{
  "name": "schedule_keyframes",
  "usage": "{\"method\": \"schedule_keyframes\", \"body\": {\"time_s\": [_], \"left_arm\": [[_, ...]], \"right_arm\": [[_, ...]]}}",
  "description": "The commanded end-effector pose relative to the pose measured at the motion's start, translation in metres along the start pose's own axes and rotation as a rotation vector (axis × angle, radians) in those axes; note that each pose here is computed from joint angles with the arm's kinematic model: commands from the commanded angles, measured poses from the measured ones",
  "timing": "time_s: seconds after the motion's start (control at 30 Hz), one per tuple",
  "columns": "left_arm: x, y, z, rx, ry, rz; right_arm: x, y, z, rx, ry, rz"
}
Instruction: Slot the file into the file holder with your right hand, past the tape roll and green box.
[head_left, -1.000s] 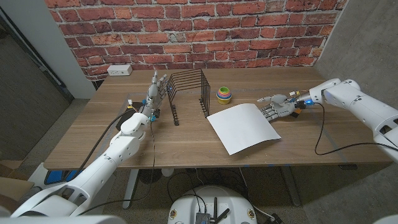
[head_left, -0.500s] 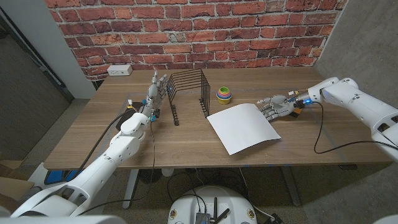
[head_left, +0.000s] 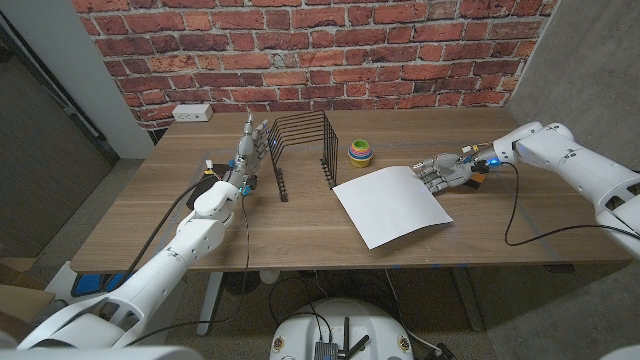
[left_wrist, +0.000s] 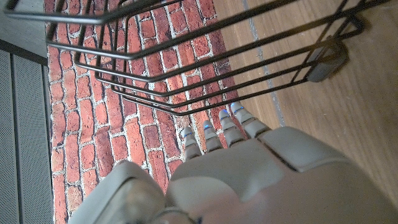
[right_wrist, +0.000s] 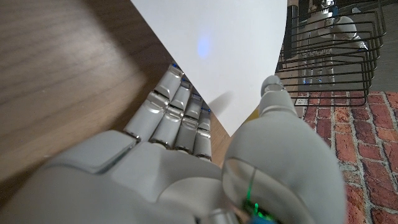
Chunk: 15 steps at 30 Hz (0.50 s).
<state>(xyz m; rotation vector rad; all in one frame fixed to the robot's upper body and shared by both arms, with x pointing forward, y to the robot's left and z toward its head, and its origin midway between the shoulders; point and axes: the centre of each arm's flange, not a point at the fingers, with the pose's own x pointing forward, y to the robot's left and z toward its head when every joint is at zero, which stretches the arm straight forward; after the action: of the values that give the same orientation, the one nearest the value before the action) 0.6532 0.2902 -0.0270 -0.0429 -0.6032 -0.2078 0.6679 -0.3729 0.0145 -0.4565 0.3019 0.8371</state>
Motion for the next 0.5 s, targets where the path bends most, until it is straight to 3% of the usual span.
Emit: {"method": "schedule_keyframes", "body": {"time_s": [0.03,0.5], "left_arm": [[0.0000,0.0000,-0.0001,0.000,0.000,0.000],[0.0001,0.0000,-0.0001,0.000,0.000,0.000]], "right_arm": [[0.0012,0.0016,-0.0029,0.009,-0.001,-0.018],[0.0022,0.0051,-0.0080,0.038,-0.024,0.004]]}}
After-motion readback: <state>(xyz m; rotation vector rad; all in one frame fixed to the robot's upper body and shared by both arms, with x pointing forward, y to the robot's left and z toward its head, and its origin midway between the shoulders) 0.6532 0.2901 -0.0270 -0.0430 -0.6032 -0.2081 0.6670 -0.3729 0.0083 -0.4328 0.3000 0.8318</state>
